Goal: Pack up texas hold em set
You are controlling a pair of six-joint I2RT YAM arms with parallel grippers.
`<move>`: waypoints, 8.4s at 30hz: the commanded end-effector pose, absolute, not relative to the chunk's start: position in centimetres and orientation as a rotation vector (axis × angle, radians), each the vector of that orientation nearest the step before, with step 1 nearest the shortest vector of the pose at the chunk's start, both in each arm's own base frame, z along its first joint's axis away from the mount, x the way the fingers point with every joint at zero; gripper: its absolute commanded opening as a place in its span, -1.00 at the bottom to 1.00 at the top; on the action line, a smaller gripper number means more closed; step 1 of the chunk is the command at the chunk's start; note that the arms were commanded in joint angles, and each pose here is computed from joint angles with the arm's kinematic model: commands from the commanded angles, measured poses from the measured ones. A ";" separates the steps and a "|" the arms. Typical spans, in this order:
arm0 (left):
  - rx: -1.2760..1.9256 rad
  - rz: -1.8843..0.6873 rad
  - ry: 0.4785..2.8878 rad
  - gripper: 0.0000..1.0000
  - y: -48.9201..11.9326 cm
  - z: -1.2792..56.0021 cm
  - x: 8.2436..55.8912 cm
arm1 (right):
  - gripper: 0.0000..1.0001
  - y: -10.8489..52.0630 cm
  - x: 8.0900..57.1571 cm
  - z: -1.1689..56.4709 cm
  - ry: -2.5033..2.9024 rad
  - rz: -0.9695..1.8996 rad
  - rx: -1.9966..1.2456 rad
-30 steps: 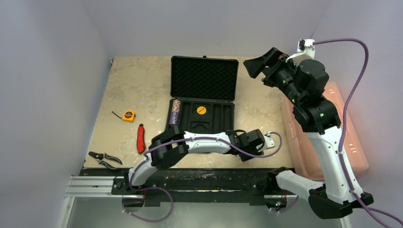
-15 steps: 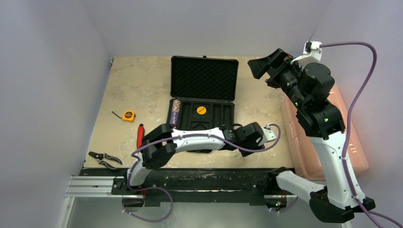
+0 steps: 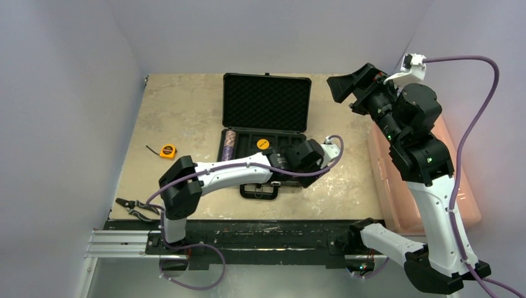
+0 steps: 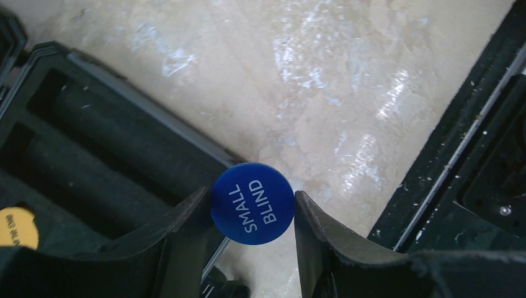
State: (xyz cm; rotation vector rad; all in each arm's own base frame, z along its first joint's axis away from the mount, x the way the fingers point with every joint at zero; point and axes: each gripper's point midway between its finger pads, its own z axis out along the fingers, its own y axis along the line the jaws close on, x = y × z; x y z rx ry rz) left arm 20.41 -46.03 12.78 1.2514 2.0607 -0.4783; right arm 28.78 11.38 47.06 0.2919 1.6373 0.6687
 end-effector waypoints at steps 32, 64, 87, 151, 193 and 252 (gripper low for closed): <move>0.474 -0.166 2.417 -0.23 -29.1 9.9 29.8 | 0.98 11.4 28.7 47.6 1.610 0.672 0.276; 0.409 -0.293 2.501 -0.25 -29.7 7.4 27.5 | 0.98 11.5 28.9 47.0 1.624 0.668 0.278; 0.391 -0.215 2.461 -0.18 -28.0 8.2 29.3 | 0.98 11.9 29.1 47.3 1.624 0.681 0.265; 0.032 -0.236 2.512 0.12 -13.6 7.1 16.3 | 0.38 15.2 61.3 28.3 2.033 0.665 0.180; -0.068 -0.281 2.592 -0.32 -18.5 2.3 21.5 | -1.00 24.2 54.8 20.6 2.153 1.091 -0.237; -0.127 -0.375 2.503 -0.35 -17.0 8.6 27.7 | -0.53 24.2 48.0 24.1 2.214 1.037 -0.214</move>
